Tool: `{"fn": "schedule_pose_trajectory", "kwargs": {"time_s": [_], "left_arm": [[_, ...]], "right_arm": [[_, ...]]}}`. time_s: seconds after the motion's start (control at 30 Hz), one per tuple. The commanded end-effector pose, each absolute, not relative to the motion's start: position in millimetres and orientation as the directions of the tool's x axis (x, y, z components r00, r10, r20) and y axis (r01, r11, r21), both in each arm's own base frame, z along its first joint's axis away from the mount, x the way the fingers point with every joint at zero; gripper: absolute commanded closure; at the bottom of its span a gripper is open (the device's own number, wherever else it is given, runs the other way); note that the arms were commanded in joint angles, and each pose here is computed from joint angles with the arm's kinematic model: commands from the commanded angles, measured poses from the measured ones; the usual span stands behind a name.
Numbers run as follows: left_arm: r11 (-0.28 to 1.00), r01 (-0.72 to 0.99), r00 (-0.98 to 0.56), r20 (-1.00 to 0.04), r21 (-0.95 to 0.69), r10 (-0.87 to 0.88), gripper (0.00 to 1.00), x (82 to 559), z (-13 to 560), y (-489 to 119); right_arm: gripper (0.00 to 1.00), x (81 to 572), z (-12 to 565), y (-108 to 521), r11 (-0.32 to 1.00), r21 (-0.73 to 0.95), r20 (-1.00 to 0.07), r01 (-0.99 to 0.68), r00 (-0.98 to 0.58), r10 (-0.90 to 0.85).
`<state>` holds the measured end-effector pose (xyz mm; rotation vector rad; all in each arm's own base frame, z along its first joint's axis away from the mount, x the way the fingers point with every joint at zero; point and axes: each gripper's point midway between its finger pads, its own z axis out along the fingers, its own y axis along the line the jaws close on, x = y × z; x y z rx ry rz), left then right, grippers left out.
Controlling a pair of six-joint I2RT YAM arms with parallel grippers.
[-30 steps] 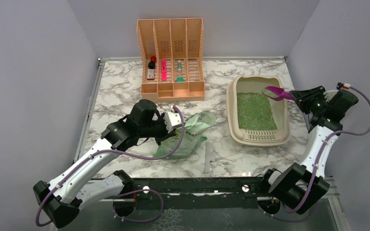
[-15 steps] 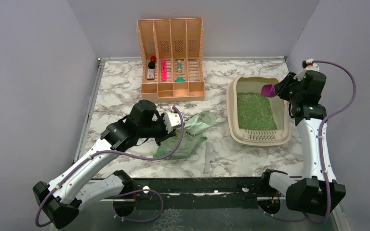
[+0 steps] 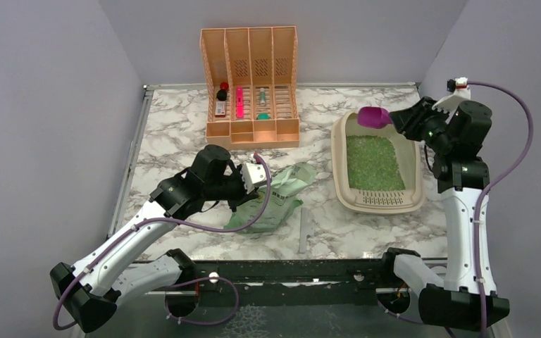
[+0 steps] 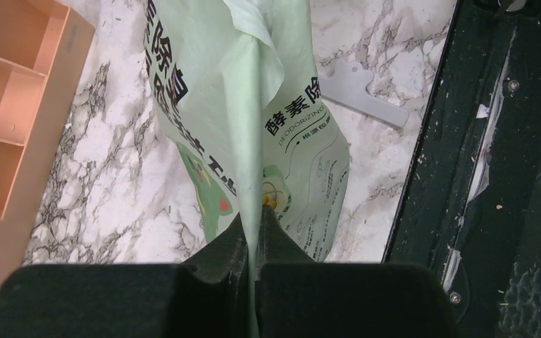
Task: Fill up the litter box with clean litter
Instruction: Place the spatula at the center of the board.
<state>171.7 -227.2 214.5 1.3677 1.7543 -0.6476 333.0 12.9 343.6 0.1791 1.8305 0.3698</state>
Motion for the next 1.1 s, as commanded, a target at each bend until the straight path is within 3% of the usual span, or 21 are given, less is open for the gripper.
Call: {"fn": "schedule_pose_trajectory", "kwargs": {"time_s": [0.0,0.23,0.43,0.83,1.07], "left_arm": [[0.250,0.963,-0.025,-0.890,0.101,0.455,1.00,172.2,246.3,-243.5],[0.257,0.962,-0.032,-0.894,0.095,0.448,1.00,171.4,248.7,-243.0],[0.280,0.956,-0.051,-0.897,0.083,0.440,1.00,170.7,252.4,-240.5],[0.289,0.954,-0.057,-0.894,0.083,0.444,1.00,169.9,252.5,-237.7],[0.281,0.956,-0.054,-0.893,0.083,0.446,1.00,169.8,252.3,-238.9]], "right_arm": [[0.99,319.8,358.0,80.0,0.760,0.577,-0.802,-0.298,-0.383,0.458],[0.99,336.2,290.8,157.5,0.870,0.451,-0.821,-0.199,-0.474,0.317],[0.99,358.6,241.6,198.2,0.925,0.368,-0.852,-0.094,-0.432,0.295],[0.97,367.5,177.0,258.0,0.742,0.669,-0.629,-0.040,-0.562,0.536],[0.87,360.4,114.9,259.2,0.785,0.609,-0.526,0.116,-0.681,0.508]]}}
